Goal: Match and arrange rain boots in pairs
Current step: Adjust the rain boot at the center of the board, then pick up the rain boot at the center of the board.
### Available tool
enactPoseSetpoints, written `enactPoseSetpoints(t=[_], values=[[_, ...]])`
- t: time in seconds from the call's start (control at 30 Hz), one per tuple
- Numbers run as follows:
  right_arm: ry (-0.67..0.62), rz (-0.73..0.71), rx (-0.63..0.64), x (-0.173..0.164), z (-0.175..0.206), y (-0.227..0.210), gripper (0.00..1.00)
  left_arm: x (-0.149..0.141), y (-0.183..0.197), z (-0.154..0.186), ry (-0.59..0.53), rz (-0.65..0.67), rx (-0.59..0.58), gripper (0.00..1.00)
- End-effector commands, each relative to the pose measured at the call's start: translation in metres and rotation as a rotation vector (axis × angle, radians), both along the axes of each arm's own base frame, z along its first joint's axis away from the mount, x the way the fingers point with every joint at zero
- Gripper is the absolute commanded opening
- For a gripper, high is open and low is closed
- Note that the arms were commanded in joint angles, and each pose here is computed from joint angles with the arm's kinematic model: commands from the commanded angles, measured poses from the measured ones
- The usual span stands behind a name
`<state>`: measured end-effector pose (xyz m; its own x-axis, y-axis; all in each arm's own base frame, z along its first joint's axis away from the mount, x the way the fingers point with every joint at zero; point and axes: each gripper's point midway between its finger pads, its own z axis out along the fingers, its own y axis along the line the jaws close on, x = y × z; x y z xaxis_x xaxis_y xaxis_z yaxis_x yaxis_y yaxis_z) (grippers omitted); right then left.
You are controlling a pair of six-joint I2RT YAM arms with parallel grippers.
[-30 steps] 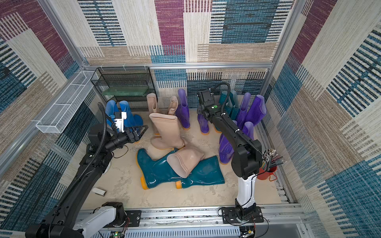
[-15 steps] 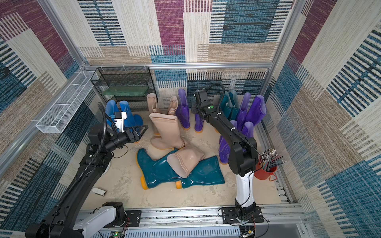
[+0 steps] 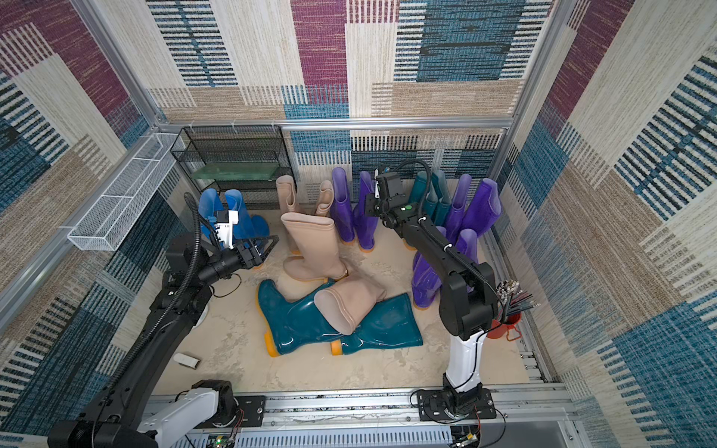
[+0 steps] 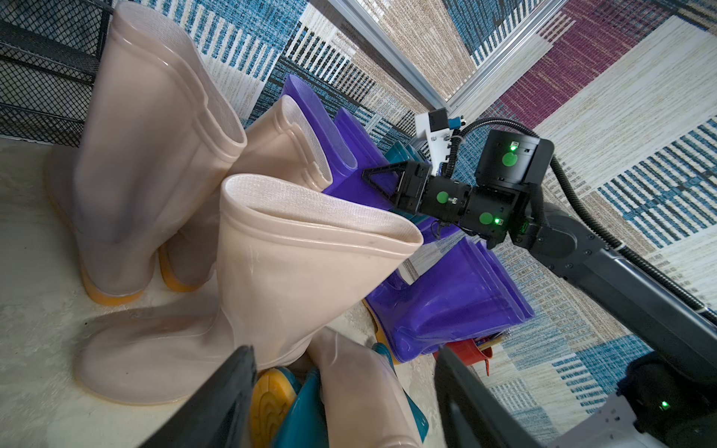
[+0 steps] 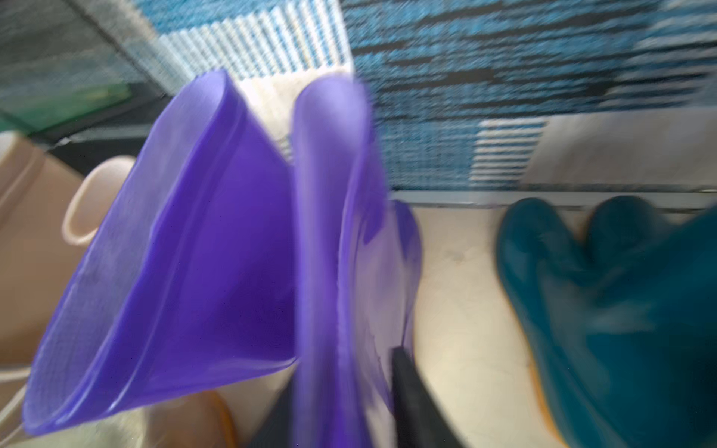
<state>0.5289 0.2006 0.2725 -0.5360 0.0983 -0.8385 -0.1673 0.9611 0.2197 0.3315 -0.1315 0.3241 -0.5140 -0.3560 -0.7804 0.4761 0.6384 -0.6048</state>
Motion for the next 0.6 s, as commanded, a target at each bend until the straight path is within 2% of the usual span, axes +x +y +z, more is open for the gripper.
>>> enactPoseSetpoints(t=[0.0,0.1,0.2,0.47,0.57], values=[[-0.103,-0.016,-0.032,-0.005,0.041,0.005,0.76,-0.001,-0.001,0.01,-0.054,-0.014,0.009,0.75],[-0.16,-0.009,-0.046,-0.011,0.069,0.015,0.79,-0.001,-0.001,0.011,-0.056,-0.012,0.011,0.75],[-0.194,0.06,-0.04,-0.01,0.078,0.035,0.76,-0.001,0.0,0.01,-0.054,-0.01,0.013,0.75],[-0.052,0.144,-0.056,0.001,0.043,0.076,0.74,-0.001,0.0,0.01,-0.056,-0.009,0.017,0.75],[-0.057,0.158,-0.082,-0.006,0.039,0.085,0.73,-0.001,0.0,0.01,-0.055,-0.009,0.015,0.75]])
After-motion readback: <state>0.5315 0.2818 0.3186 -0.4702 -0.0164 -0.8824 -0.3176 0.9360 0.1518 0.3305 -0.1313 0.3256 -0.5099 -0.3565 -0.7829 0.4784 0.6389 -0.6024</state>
